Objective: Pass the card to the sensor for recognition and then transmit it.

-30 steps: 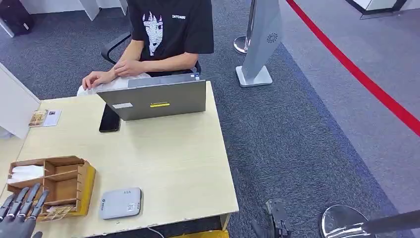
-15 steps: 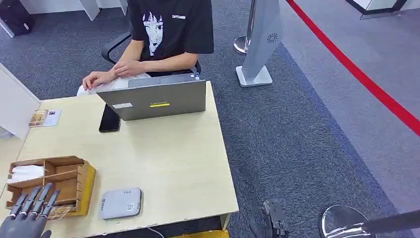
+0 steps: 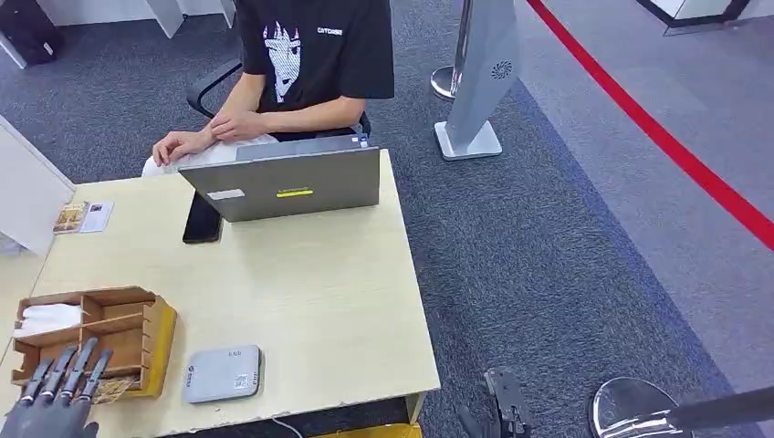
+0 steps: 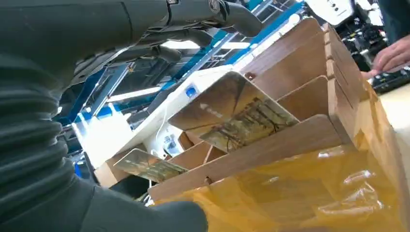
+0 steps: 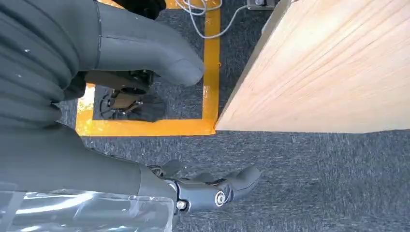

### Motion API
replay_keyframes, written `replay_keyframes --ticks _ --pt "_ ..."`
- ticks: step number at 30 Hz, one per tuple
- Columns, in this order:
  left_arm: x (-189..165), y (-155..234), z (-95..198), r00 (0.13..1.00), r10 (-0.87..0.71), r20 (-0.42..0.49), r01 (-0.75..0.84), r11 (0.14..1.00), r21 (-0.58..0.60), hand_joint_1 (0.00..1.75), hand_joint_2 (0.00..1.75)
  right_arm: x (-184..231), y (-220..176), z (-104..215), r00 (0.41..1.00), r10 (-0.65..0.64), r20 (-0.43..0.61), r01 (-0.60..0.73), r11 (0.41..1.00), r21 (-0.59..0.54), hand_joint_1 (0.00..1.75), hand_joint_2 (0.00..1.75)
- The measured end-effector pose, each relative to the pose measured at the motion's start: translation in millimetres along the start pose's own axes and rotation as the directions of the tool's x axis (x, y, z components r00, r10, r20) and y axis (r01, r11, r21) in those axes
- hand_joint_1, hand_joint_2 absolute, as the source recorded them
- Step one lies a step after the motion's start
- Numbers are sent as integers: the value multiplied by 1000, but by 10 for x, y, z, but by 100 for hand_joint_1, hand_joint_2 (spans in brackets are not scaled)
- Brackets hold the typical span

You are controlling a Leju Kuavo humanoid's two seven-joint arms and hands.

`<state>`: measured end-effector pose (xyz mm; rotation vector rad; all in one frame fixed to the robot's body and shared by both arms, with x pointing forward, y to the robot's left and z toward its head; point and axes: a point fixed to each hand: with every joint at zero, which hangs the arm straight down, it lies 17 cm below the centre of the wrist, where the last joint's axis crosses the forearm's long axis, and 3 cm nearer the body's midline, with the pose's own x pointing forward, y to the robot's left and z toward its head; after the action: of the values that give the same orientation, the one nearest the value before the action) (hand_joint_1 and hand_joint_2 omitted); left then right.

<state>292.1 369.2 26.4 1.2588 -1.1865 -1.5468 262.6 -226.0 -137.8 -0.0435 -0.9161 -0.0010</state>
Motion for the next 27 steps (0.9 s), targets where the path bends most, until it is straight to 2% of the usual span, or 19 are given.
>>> replay_keyframes --ticks 14,18,21,27 --pt "-7 30 -27 1000 6 -23 -6 1000 15 175 175 -14 10 5 1000 2 -5 -2 1000 1 0 175" --pt "-27 101 -69 998 7 -63 -4 999 48 175 175 -32 6 8 1000 -2 -15 2 1000 -3 0 175" --pt "-25 382 -102 995 -60 -77 73 981 178 175 175 -49 2 16 1000 12 -16 -12 1000 -4 0 175" --pt "18 1209 -313 997 63 -34 -45 922 384 175 175 -66 -20 51 999 32 -22 -32 999 -13 0 175"
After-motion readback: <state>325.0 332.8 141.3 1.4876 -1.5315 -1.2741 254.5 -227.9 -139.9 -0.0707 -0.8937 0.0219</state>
